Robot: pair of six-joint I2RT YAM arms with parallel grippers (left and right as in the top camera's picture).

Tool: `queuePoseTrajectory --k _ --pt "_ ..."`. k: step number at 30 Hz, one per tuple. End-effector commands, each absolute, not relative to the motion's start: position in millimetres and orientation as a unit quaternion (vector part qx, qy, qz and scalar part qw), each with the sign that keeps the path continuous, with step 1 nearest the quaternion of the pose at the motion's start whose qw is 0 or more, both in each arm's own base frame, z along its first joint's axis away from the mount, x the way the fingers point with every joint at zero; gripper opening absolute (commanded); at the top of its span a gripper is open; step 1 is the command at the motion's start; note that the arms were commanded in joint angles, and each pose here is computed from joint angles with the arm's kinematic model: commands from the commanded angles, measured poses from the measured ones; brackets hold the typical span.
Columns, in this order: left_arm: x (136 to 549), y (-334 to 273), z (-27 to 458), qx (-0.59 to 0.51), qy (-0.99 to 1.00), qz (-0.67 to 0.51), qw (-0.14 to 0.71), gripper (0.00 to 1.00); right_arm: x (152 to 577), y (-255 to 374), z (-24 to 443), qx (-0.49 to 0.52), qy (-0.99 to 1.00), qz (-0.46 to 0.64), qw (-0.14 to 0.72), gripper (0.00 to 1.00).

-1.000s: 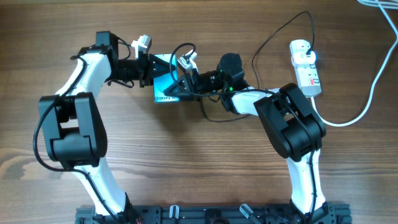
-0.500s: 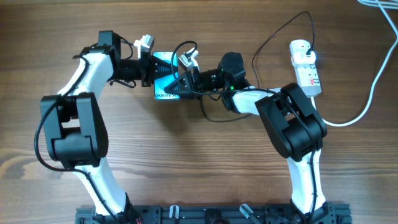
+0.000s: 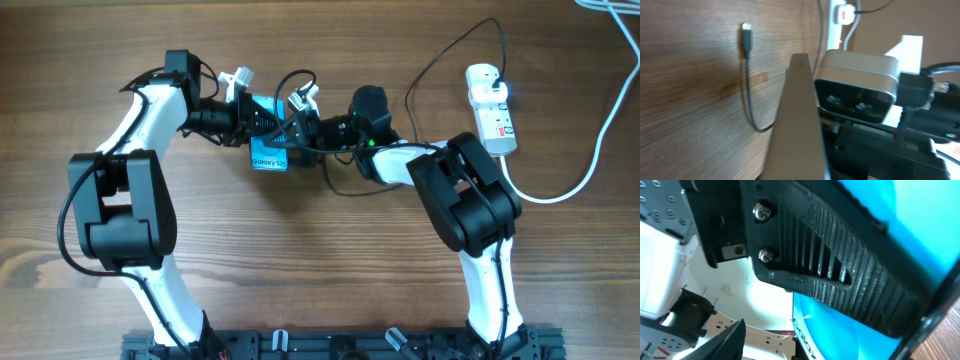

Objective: Plug charger to phone and switch on socket

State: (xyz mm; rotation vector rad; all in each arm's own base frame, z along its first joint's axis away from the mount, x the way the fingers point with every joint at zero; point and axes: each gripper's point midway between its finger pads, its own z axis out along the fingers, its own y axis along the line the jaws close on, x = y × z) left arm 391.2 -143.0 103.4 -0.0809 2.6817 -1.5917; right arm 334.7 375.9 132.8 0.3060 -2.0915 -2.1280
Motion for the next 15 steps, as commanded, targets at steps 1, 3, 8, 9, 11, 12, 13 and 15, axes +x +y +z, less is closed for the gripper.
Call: queuePoseTrajectory --k 1,3,8,9,11,12,13,15 --pt "391 -126 92 -0.029 0.9 -0.434 0.017 0.04 336 373 129 0.112 -0.694 -0.709 0.057 0.68" --pt "387 -123 89 -0.034 0.906 -0.423 0.008 0.04 335 372 129 0.114 -0.694 -0.709 0.059 0.68" --pt "380 -119 89 -0.049 0.905 -0.422 -0.01 0.04 343 366 129 0.106 -0.695 -0.709 0.051 0.66" --pt "379 -118 89 -0.052 0.905 -0.423 -0.013 0.04 346 364 129 0.104 -0.695 -0.709 0.048 0.65" --pt "376 -116 88 -0.058 0.905 -0.42 -0.021 0.04 353 357 129 0.097 -0.696 -0.71 0.041 0.64" --pt "376 -114 87 -0.061 0.907 -0.417 -0.022 0.04 356 353 129 0.095 -0.697 -0.71 0.038 0.63" --pt "375 -111 86 -0.064 0.909 -0.411 -0.022 0.04 360 349 129 0.091 -0.697 -0.71 0.034 0.63" --pt "376 -106 83 -0.068 0.912 -0.403 -0.022 0.04 368 340 129 0.082 -0.698 -0.711 0.027 0.63"
